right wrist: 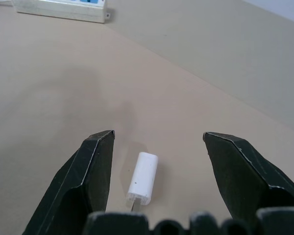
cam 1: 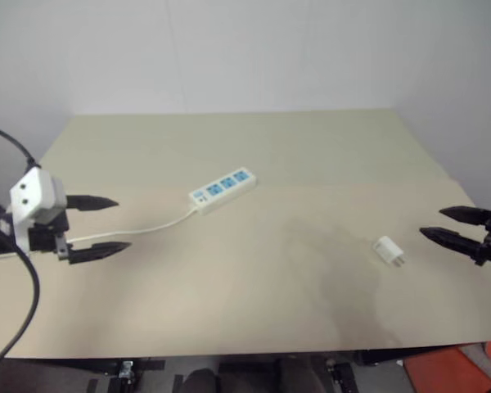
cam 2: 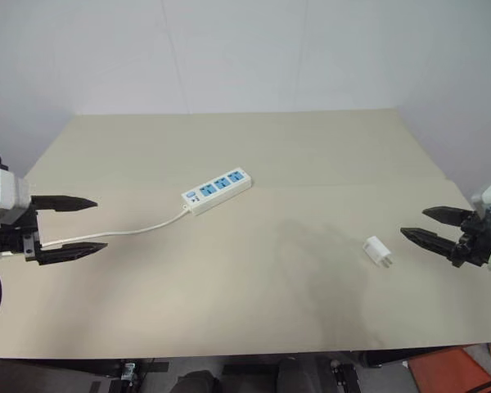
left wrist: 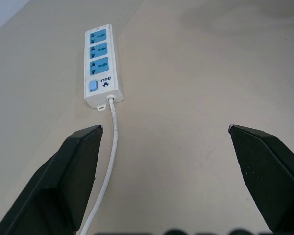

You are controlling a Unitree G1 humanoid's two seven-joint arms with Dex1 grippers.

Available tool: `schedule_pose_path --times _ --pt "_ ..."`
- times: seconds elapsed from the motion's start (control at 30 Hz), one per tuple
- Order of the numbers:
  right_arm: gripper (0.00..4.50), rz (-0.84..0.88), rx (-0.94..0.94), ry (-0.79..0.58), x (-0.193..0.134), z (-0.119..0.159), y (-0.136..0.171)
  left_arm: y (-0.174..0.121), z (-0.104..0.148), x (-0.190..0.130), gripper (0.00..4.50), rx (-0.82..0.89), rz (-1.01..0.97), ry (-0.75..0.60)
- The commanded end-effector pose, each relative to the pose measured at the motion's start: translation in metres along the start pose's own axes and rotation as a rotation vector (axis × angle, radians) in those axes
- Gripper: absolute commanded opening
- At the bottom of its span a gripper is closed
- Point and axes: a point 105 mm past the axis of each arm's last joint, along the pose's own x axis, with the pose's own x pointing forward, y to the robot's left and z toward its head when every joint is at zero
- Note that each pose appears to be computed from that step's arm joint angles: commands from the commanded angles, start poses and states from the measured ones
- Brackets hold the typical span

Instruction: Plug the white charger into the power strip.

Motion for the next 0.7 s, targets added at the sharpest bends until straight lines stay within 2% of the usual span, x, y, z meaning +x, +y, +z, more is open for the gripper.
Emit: schedule_pose_path --times 0.03,0.27,0.47,0.7 --pt "3.49 -0.012 -0.026 -0.038 -0.008 0.014 0.000 -0.002 0.003 0.007 4.49 0.025 0.003 -0.018" --pt "3.49 0.019 -0.044 -0.059 -0.005 0.026 0.006 0.002 -0.002 0.021 4.49 0.046 0.010 -0.017" --pt "3.49 0.046 -0.065 -0.084 0.005 0.033 0.013 0.028 -0.010 0.044 4.49 0.110 0.086 0.025" --pt "3.49 0.057 -0.094 -0.143 0.014 0.050 0.024 0.061 -0.019 0.096 4.49 0.061 0.076 0.021"
